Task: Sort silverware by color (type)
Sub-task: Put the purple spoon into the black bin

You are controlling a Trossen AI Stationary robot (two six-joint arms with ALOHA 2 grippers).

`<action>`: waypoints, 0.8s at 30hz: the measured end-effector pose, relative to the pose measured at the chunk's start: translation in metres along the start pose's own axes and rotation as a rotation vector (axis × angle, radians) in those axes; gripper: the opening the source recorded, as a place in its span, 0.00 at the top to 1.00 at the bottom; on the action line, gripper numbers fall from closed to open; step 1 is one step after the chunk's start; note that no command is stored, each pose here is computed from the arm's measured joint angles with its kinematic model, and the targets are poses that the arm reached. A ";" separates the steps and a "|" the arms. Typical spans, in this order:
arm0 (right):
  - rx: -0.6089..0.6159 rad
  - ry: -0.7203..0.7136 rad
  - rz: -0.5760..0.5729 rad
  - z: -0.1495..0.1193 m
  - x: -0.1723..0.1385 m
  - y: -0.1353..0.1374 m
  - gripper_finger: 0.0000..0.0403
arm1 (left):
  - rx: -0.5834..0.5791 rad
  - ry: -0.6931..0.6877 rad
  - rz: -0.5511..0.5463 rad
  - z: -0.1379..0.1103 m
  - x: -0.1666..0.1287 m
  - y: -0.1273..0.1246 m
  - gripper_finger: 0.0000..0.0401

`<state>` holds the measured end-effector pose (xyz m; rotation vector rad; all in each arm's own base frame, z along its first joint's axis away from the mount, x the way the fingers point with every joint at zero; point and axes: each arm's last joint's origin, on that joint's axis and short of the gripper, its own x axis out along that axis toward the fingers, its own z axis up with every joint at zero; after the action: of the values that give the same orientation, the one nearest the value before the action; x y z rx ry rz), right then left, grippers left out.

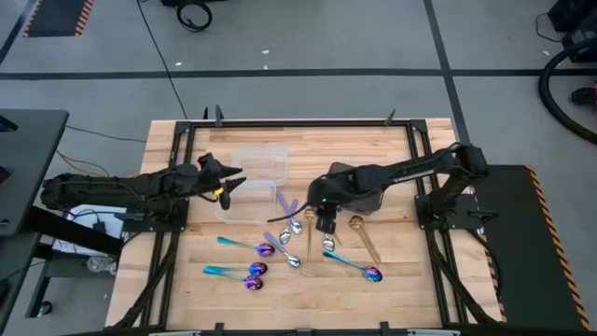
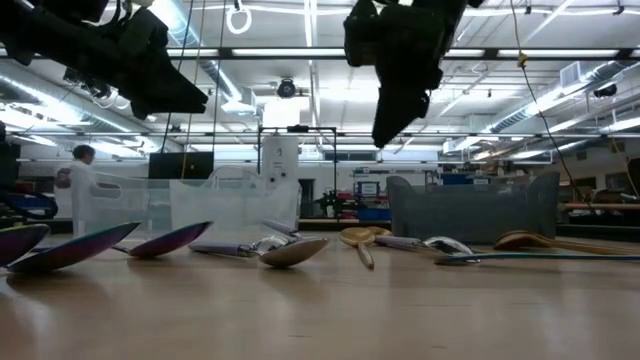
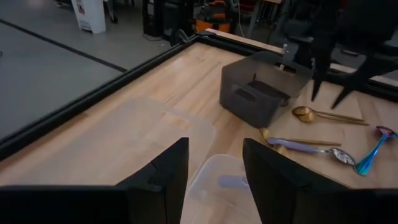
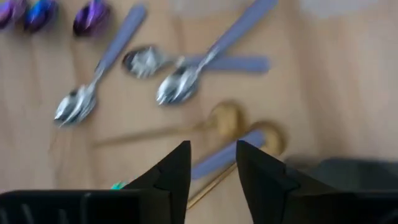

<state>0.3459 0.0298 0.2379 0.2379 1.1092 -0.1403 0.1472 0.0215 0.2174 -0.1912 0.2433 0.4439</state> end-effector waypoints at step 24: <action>0.193 0.373 -0.063 -0.036 0.011 0.063 0.56 | -0.032 -0.002 -0.079 0.003 0.002 0.002 0.60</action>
<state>0.3342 0.0996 0.2199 0.4130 1.4769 -0.2673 0.1481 0.0249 0.2194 -0.2306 0.2257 0.3693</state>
